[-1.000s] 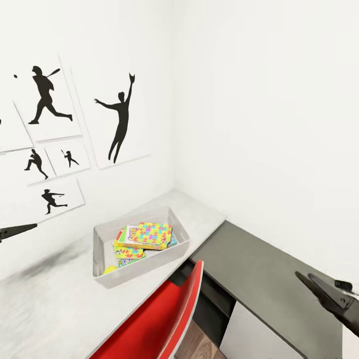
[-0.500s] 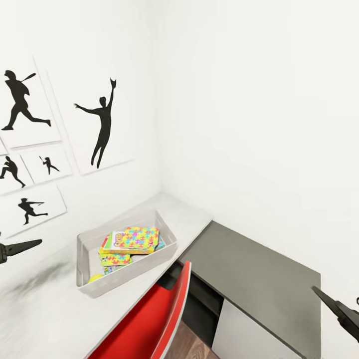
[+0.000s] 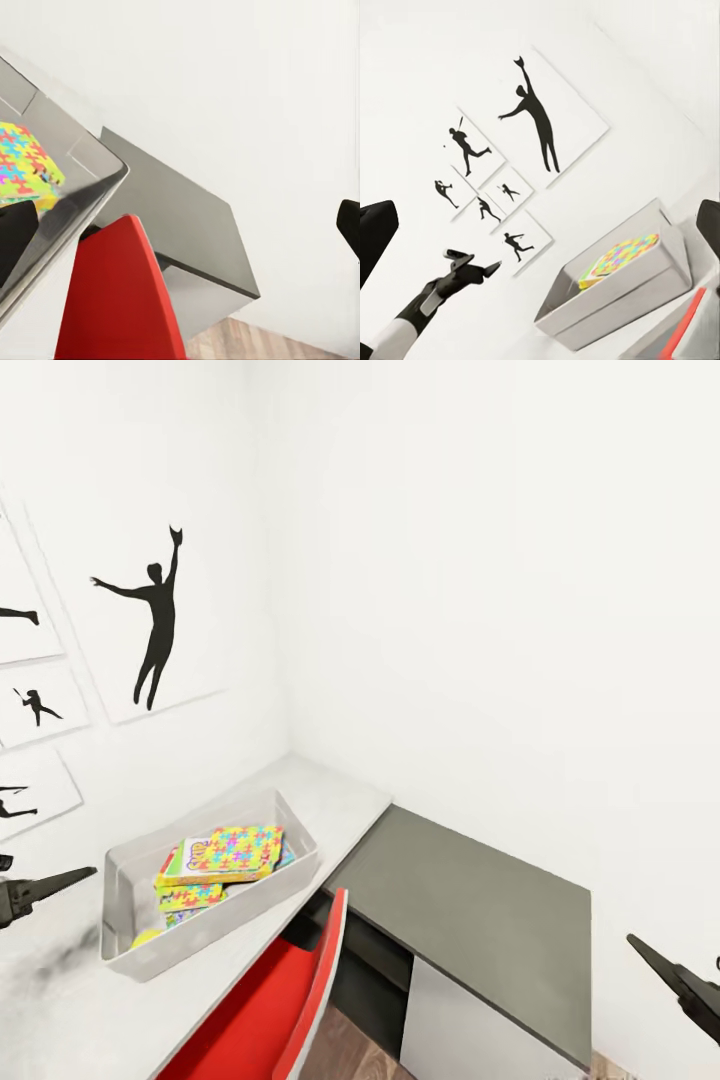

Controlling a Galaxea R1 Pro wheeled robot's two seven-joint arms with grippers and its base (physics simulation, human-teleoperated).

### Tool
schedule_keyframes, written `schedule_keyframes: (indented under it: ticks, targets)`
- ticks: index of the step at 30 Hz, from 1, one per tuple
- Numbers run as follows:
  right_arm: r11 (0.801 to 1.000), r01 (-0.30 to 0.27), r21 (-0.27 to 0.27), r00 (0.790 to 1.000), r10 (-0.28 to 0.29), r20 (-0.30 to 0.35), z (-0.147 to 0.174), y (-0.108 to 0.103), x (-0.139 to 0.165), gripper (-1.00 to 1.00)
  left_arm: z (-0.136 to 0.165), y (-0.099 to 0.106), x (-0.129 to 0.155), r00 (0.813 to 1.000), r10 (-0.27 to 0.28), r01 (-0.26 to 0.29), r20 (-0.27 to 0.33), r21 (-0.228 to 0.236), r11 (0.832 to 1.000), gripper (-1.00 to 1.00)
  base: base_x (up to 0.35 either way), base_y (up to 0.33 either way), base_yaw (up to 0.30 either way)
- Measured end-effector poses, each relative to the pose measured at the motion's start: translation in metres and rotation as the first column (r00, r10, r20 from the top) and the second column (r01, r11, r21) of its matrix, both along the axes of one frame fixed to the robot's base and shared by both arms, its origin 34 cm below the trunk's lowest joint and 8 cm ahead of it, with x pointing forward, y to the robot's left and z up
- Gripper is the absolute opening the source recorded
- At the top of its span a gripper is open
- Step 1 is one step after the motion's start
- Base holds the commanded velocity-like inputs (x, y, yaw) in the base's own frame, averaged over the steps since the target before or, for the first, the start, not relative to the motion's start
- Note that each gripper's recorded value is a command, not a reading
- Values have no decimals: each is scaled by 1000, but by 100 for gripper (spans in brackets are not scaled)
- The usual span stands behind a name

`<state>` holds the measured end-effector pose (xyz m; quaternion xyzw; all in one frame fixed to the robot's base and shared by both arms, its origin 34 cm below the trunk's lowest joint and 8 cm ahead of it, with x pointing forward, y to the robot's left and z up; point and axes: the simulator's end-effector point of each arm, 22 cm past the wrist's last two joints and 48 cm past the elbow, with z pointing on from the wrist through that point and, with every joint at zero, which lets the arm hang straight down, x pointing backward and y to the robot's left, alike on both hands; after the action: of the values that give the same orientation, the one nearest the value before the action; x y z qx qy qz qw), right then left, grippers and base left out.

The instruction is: Put all the toys in the child's room - the three board games (two on the bed and one on the table), the two jigsaw puzzles on the table, and the tennis ball on the table - inside the toy box on the table in the child's room.

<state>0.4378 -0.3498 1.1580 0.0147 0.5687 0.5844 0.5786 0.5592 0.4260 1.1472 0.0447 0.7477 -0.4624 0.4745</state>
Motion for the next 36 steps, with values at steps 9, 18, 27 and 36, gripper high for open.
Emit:
schedule_keyframes:
  ticks: [9, 18, 27, 36]
  targets:
    - [1000, 3, -2, 1000, -3, 8, 2, 1, -1, 100, -1, -10, -4, 1000, -18, 18, 10, -6, 1000, 100, -9, -102, -200]
    - [1000, 6, -4, 1000, -6, 14, 4, 0, -2, 100, -1, -19, -6, 999, -38, 38, 11, -8, 999, 100, 0, -105, -202]
    - [1000, 6, -4, 1000, -6, 24, 8, 0, -4, 100, 4, -23, -7, 999, -47, 47, 25, -5, 999, 100, -17, -90, -204]
    - [1000, 5, 0, 999, -5, 37, 11, 0, -6, 100, 11, -29, -9, 997, -58, 58, 52, 2, 998, 100, -165, 9, -150]
